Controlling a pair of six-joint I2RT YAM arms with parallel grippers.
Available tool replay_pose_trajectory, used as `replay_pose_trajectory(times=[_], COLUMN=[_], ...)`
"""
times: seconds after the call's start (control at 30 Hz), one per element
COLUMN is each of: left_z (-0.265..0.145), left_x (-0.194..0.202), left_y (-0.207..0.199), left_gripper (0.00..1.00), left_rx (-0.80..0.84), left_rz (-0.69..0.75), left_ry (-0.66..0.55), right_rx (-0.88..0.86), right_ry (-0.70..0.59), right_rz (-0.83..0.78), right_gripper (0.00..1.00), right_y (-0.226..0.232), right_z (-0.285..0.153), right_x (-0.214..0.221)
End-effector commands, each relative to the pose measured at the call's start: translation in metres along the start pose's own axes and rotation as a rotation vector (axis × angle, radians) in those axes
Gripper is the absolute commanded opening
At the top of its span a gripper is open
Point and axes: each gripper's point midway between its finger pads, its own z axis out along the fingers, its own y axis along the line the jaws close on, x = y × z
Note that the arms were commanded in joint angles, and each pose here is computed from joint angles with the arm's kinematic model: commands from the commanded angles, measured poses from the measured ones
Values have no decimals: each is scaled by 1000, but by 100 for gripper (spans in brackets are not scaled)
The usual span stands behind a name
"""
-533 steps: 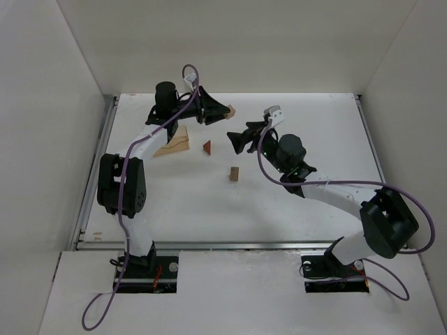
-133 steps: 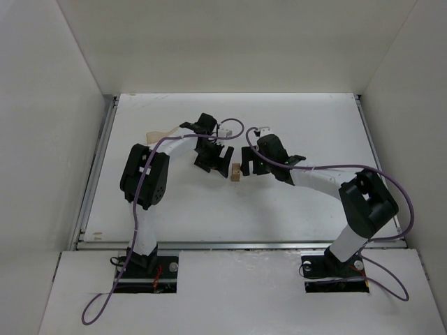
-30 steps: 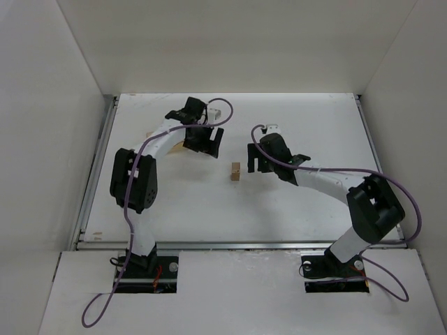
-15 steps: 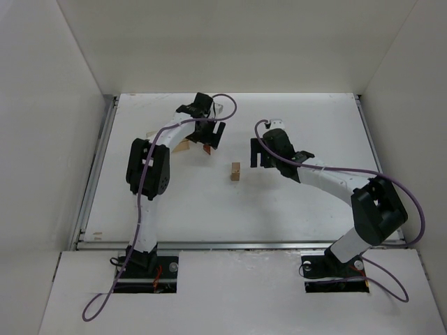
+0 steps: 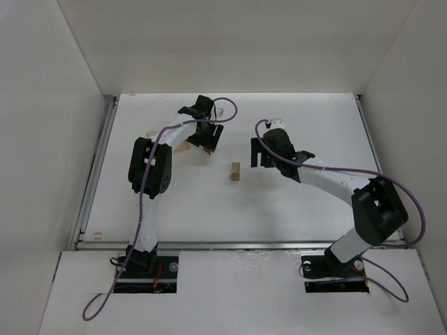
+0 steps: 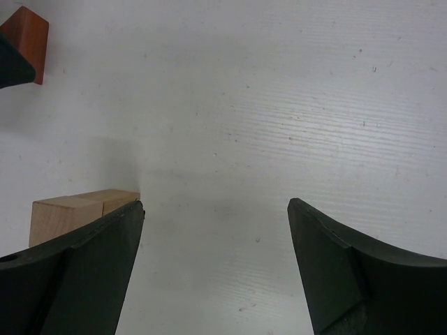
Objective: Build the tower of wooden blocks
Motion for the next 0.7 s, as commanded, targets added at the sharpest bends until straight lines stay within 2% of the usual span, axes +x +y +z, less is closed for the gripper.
replay_pose_trajectory(times=[0.0, 0.23, 0.4, 0.47, 0.63, 0.67], left_z=[-2, 5, 14, 14, 14, 15], left_x=[-7, -5, -5, -5, -5, -7], left_y=[-3, -5, -4, -4, 0, 0], left_gripper=[60, 58, 42, 41, 25, 25], left_rx=[13, 23, 23, 23, 1, 1], left_rz=[2, 2, 1, 1, 11, 23], left_ry=[-18, -6, 4, 5, 5, -4], right_rx=[-12, -9, -8, -8, -8, -8], right_ry=[-87, -79, -79, -79, -79, -79], right_rz=[17, 15, 6, 6, 6, 6], right_gripper=[89, 89, 89, 89, 89, 89], right_y=[3, 2, 2, 2, 3, 3], right_z=[-13, -13, -14, -14, -12, -12], right_x=[-31, -29, -31, -31, -33, -33])
